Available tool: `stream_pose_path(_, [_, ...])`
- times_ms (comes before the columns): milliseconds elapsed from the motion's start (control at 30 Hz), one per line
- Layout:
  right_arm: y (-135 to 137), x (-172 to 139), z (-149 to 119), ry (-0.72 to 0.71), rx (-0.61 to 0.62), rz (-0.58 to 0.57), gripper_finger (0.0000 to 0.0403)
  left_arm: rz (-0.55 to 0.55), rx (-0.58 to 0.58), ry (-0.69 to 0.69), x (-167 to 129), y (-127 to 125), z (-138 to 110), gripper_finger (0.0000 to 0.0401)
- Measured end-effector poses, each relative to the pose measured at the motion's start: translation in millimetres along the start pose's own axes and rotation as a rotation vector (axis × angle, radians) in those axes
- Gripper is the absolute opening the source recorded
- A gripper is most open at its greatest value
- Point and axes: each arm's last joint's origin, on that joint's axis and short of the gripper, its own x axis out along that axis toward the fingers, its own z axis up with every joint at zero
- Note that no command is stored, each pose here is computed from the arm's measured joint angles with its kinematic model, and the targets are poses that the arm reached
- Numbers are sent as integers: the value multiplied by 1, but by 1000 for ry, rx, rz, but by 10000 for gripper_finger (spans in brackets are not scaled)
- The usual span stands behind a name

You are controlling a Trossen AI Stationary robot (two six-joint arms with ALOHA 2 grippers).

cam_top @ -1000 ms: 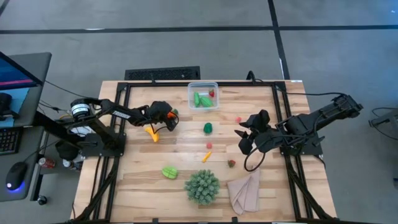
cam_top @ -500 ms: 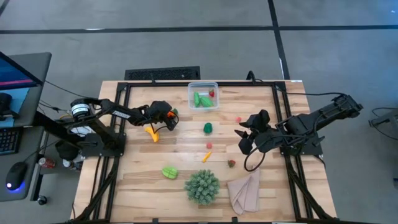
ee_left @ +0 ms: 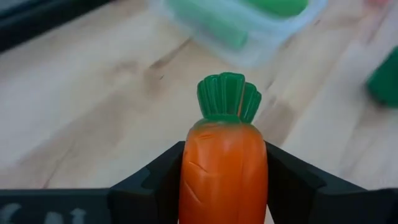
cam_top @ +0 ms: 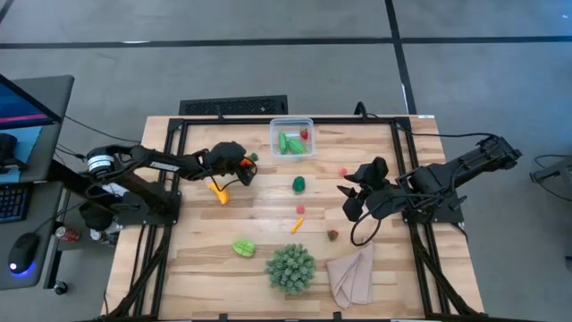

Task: Pick and placing Produce into tupperware
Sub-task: Put the carrot into the transparent bin

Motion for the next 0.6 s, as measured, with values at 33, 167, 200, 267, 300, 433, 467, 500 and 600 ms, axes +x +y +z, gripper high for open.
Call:
stream_pose_path(33, [0,0,0,0,0,0,169,-15,-1,-13,-2,-1,4,174])
stream_pose_path(167, [0,0,0,0,-5,0,169,-81,-1,-79,-7,-8,24,174])
stream_pose_path(200, [0,0,0,0,-6,0,169,-96,7,-92,-7,-9,29,174])
stream_pose_path(267, [0,0,0,0,-6,0,169,-130,23,-118,-8,-14,41,174])
stream_pose_path(300, [0,0,0,0,-6,0,169,-145,31,-132,-9,-16,47,174])
stream_pose_path(433, [0,0,0,-1,0,2,169,-184,68,-199,-12,-24,70,174])
stream_pose_path(467, [0,0,0,-1,1,2,169,-186,78,-216,-13,-26,76,174])
stream_pose_path(500, [0,0,0,-1,0,2,169,-188,88,-232,-14,-27,81,174])
stream_pose_path(600, [1,0,0,-1,0,4,169,-188,114,-273,-17,-31,97,174])
